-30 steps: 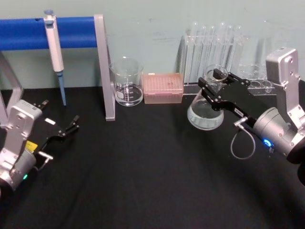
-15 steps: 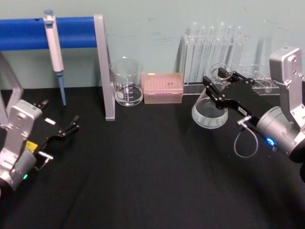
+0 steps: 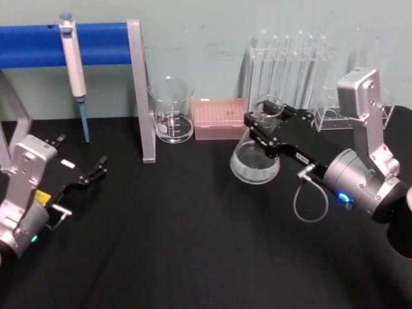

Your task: Grasp the erlenmeyer flask with one hand, shake it three times, then place it back.

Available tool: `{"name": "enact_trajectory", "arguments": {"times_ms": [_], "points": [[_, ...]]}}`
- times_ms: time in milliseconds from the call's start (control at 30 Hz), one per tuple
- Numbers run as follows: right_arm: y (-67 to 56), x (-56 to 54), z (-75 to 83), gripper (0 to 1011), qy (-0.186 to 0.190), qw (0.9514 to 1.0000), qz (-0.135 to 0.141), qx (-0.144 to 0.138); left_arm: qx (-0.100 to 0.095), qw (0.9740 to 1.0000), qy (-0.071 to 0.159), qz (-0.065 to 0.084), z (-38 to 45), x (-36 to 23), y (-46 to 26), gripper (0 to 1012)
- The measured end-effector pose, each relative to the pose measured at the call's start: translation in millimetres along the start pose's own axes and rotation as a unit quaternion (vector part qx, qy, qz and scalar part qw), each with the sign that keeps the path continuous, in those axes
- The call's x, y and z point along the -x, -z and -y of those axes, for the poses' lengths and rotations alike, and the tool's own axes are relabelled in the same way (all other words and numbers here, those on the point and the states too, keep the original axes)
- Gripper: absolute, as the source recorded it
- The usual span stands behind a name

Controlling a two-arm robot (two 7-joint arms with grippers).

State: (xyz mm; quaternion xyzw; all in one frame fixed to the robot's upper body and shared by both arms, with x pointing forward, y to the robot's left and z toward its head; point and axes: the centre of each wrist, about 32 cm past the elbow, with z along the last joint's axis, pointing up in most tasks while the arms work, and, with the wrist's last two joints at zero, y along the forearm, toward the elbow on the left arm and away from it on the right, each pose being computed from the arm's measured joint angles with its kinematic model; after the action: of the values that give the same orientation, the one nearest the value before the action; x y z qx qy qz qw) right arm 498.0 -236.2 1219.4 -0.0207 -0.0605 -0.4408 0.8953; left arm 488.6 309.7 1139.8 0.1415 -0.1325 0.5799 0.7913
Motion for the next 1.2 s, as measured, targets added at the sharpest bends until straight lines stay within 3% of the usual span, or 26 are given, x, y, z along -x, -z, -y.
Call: {"name": "enact_trajectory", "arguments": {"times_ms": [533, 1200], "points": [[-0.5, 17.1, -9.6, 450, -0.060, 0.9981, -0.014, -0.004, 0.000, 1.0000, 0.000, 0.000, 0.0, 0.0, 0.0, 1001], [8.8, 17.4, -15.3, 450, -0.066, 0.9975, -0.023, 0.008, 0.000, 1.0000, 0.000, 0.000, 0.0, 0.0, 0.0, 1001]]}}
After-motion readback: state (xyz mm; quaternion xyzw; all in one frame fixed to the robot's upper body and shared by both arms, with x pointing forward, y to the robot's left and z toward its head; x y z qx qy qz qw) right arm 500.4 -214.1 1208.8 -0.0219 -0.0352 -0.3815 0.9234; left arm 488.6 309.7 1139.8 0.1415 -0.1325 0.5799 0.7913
